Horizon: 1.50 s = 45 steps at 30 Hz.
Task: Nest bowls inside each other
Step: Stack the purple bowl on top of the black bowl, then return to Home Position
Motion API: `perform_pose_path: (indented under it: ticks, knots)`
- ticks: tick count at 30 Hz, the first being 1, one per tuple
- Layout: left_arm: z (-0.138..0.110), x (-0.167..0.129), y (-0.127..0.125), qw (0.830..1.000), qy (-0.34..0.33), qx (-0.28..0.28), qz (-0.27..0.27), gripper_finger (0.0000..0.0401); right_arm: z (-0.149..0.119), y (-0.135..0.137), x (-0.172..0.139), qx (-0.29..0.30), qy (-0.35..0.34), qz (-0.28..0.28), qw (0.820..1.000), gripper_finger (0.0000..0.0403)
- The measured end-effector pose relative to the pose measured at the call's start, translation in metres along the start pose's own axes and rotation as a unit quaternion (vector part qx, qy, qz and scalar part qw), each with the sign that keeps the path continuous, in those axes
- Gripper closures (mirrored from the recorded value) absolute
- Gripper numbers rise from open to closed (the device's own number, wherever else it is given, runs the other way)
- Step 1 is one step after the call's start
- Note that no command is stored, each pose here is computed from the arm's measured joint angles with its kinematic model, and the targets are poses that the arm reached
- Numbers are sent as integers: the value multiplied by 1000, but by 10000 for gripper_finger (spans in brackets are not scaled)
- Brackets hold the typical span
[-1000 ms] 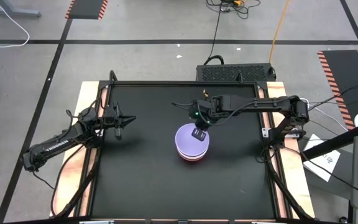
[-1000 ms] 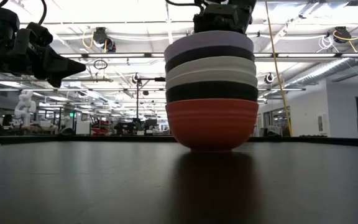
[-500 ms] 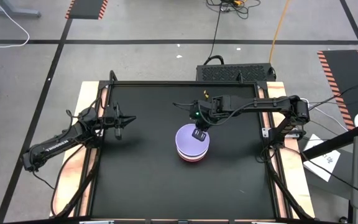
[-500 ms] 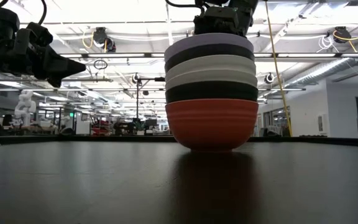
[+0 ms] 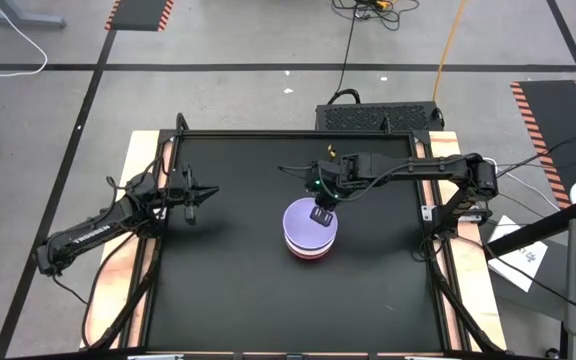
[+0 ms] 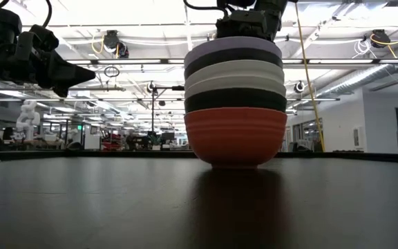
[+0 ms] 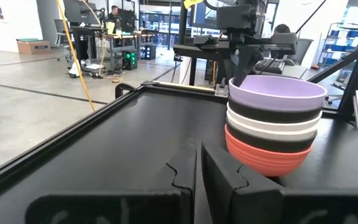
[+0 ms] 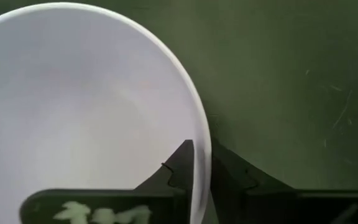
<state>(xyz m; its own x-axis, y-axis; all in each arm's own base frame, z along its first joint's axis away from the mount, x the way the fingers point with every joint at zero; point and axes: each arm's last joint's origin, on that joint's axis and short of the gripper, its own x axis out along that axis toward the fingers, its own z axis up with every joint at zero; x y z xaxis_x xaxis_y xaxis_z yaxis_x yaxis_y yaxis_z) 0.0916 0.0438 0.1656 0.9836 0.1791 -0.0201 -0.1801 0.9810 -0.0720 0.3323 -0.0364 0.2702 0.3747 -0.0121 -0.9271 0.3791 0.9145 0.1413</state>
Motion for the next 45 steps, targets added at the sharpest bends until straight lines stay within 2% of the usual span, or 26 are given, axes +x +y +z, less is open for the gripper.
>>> perform_pose_path:
  ticks: [15,23,28,34,39,42,45]
  knots:
    - [0,0,0,1000,0,0,0,375,3,2,2,-3,-13,17,1000,274]
    - [0,0,0,1000,0,0,0,375,4,3,-2,-11,-25,21,999,242]
    - [0,0,0,1000,0,0,0,375,1,2,-27,-26,-62,31,997,236]
    - [0,0,0,1000,0,-1,0,375,-14,-1,-84,-65,-141,49,987,236]
    - [0,0,0,1000,0,-2,0,375,-36,-3,-131,-115,-207,60,970,266]
    - [0,0,0,1000,0,-4,0,375,-51,-5,-157,-132,-246,67,958,314]
    - [0,0,0,1000,0,-5,0,375,-66,-9,-178,-140,-275,69,949,378]
